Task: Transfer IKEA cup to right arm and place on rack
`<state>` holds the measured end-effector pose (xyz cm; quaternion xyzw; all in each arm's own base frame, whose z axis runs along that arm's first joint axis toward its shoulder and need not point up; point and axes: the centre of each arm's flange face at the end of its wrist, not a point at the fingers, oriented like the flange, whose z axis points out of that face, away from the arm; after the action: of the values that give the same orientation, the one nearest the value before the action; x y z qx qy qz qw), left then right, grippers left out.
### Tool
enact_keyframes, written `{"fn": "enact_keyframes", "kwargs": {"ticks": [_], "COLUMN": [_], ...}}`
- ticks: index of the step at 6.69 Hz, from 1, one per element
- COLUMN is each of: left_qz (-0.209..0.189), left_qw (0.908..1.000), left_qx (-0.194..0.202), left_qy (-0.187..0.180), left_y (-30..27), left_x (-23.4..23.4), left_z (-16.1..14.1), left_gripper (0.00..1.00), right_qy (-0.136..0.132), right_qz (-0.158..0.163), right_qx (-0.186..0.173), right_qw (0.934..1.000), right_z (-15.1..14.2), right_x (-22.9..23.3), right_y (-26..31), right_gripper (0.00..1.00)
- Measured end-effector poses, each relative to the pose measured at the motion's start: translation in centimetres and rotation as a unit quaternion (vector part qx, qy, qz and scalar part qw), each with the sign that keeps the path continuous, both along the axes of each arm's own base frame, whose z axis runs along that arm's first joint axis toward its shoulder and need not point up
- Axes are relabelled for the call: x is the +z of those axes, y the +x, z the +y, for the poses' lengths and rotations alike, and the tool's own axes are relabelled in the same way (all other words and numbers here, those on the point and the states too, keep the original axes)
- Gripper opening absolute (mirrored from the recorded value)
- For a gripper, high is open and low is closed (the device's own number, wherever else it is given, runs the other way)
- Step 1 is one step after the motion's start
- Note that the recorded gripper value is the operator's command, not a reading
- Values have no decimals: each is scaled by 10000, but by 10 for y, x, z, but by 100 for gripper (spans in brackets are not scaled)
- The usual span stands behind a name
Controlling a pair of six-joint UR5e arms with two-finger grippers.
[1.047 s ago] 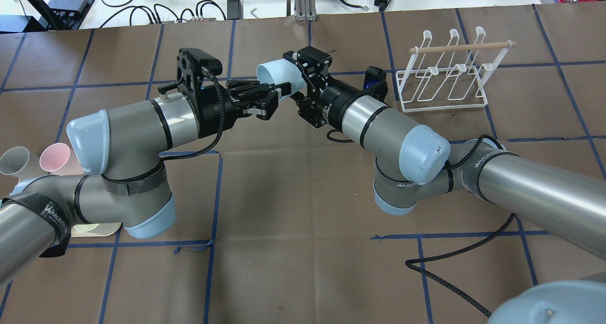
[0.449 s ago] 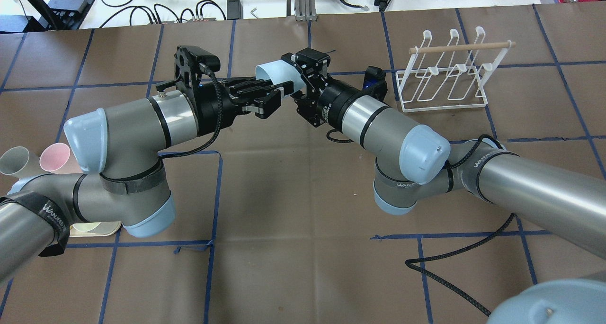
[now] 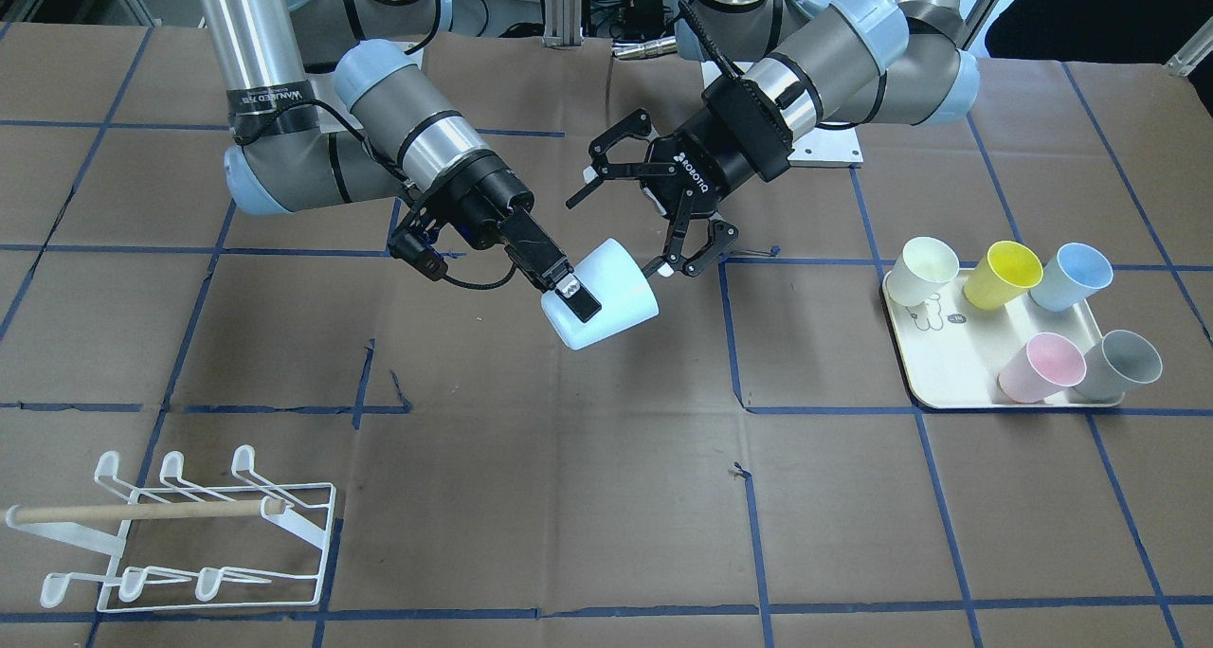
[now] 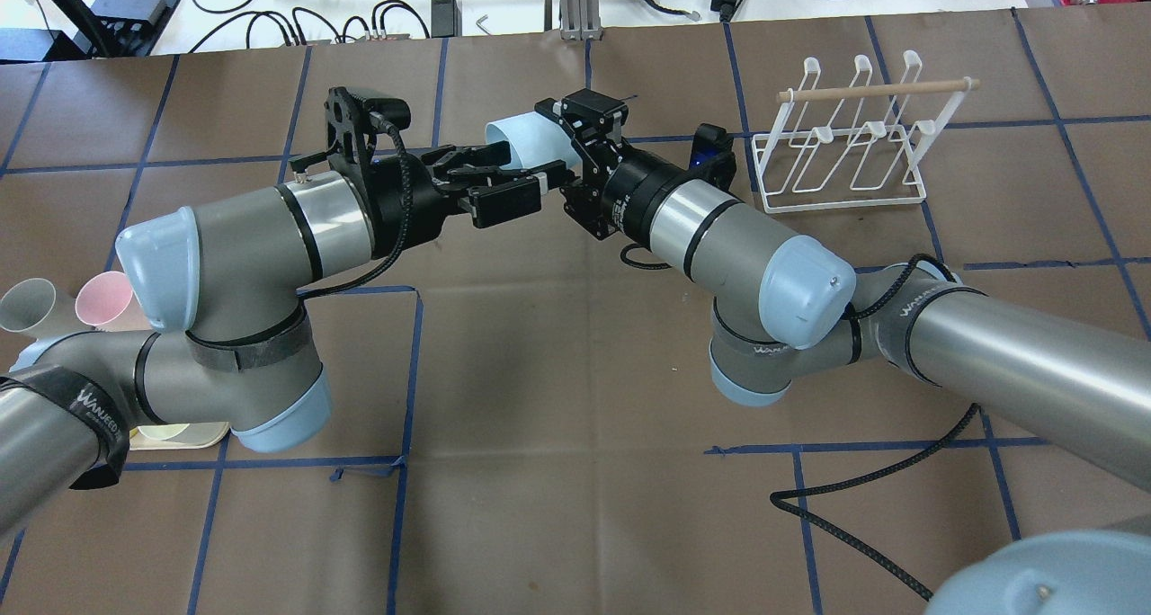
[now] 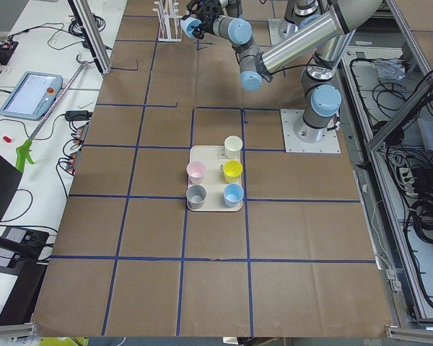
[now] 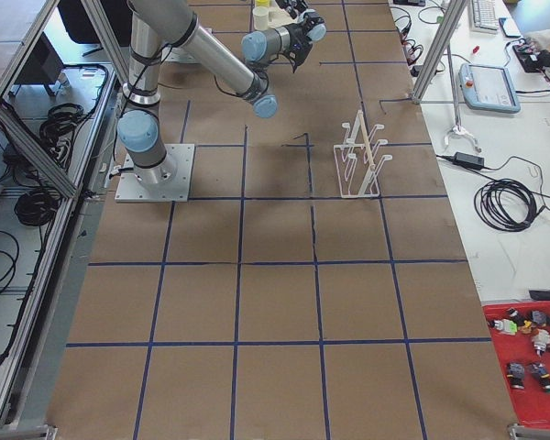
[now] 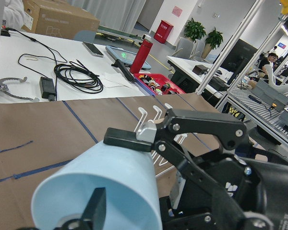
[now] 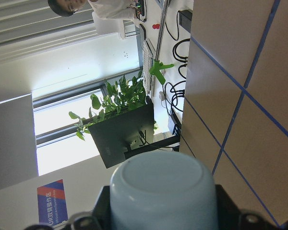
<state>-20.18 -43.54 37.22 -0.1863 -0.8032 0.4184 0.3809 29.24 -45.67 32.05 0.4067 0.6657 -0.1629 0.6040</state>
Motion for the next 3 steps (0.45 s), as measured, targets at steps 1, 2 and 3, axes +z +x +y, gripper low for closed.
{"fn": "enact_keyframes", "kwargs": {"ticks": [1, 2, 3], "left_qz": [-28, -79, -101], "left_qw": [9999, 9991, 9975], "left_qx": [154, 406, 694], "left_qy": [22, 49, 120], "left_y": [9, 26, 49], "left_x": [-1, -2, -3], "left_z": [-4, -11, -20], "left_gripper": [99, 99, 99], "right_qy": [-51, -106, -158], "right_qz": [0, 3, 11], "right_qx": [-37, -109, -253], "right_qw": [10000, 9999, 9996], "right_z": [-5, -11, -21], "right_x": [3, 6, 9], "right_y": [-3, -10, -24], "right_gripper": [41, 39, 39]}}
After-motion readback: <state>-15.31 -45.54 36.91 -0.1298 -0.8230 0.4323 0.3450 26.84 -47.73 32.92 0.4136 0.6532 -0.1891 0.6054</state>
